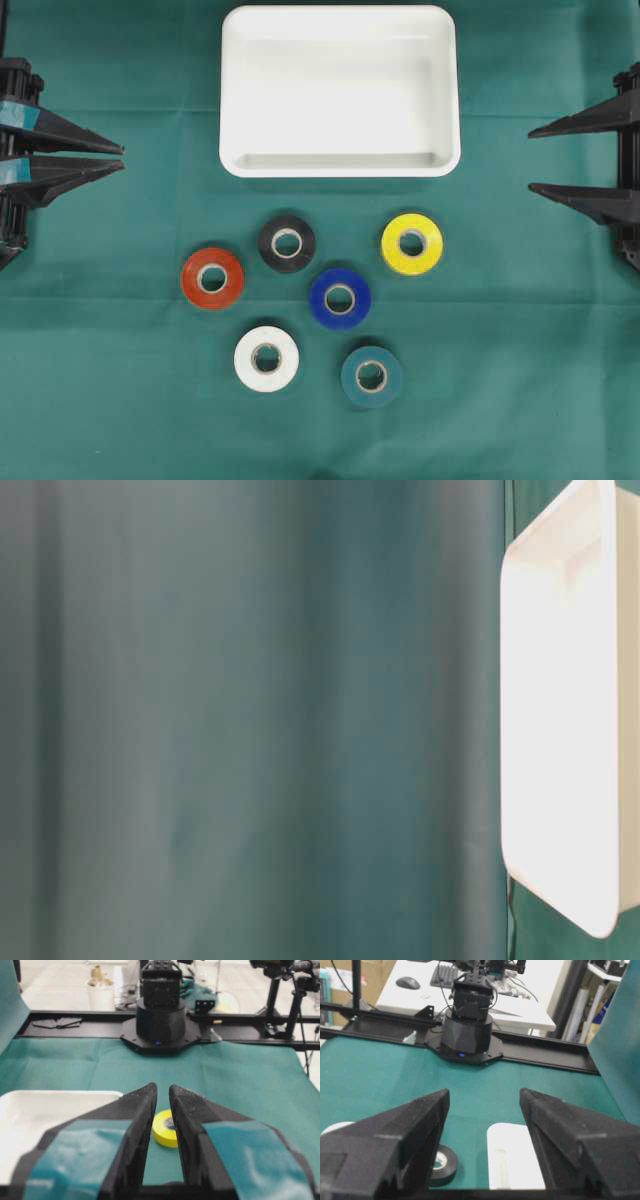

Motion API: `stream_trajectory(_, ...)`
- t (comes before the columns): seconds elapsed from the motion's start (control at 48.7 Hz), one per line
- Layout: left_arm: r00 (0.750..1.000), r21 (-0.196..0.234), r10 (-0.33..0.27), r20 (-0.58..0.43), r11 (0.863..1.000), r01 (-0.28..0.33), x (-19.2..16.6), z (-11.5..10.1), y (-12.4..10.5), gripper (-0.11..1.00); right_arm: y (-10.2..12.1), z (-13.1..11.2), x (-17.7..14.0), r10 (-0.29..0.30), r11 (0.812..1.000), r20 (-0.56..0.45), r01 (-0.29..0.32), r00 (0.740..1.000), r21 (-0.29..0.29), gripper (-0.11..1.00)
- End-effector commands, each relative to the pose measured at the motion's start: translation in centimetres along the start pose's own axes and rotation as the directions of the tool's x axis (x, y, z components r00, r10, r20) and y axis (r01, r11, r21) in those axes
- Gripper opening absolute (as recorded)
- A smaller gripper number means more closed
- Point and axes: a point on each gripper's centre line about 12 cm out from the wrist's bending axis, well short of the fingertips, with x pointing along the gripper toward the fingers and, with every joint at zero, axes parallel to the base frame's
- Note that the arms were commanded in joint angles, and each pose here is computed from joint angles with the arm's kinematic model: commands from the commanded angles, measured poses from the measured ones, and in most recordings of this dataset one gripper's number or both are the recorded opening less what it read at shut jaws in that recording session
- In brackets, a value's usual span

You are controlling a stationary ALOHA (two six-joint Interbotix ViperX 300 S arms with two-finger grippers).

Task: Put the tape into the white case with the left arm.
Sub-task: 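Open the left gripper and raise it from the rest pose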

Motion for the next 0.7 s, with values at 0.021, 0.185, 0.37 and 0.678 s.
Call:
stream_trajectory(0.021,1.0,-0.025,-0.005,0.014,1.0,0.006,0.3,0.5,-0.2,0.24,-0.1,0.1,0.2,-0.006,1.0,0.002,0.006,1.0,0.003,0.24)
stream_trajectory(0.185,1.0,-0.023,-0.006,0.009,1.0,0.006,0.3,0.4,-0.2,0.01,-0.3,0.0,0.1,-0.014,1.0,-0.003,0.014,1.0,0.004,-0.03)
stream_trajectory(0.37,1.0,-0.032,-0.009,0.003,0.999,0.009,0.3,0.2,-0.2,0.01,-0.3,0.0,0.0,-0.013,1.0,-0.002,0.013,1.0,0.002,-0.09)
stream_trajectory(0.678,0.999,-0.067,-0.038,-0.022,0.997,0.036,0.4,-0.2,-0.8,0.02,-0.3,-0.9,0.0,-0.013,0.999,-0.072,0.017,0.997,0.048,-0.09)
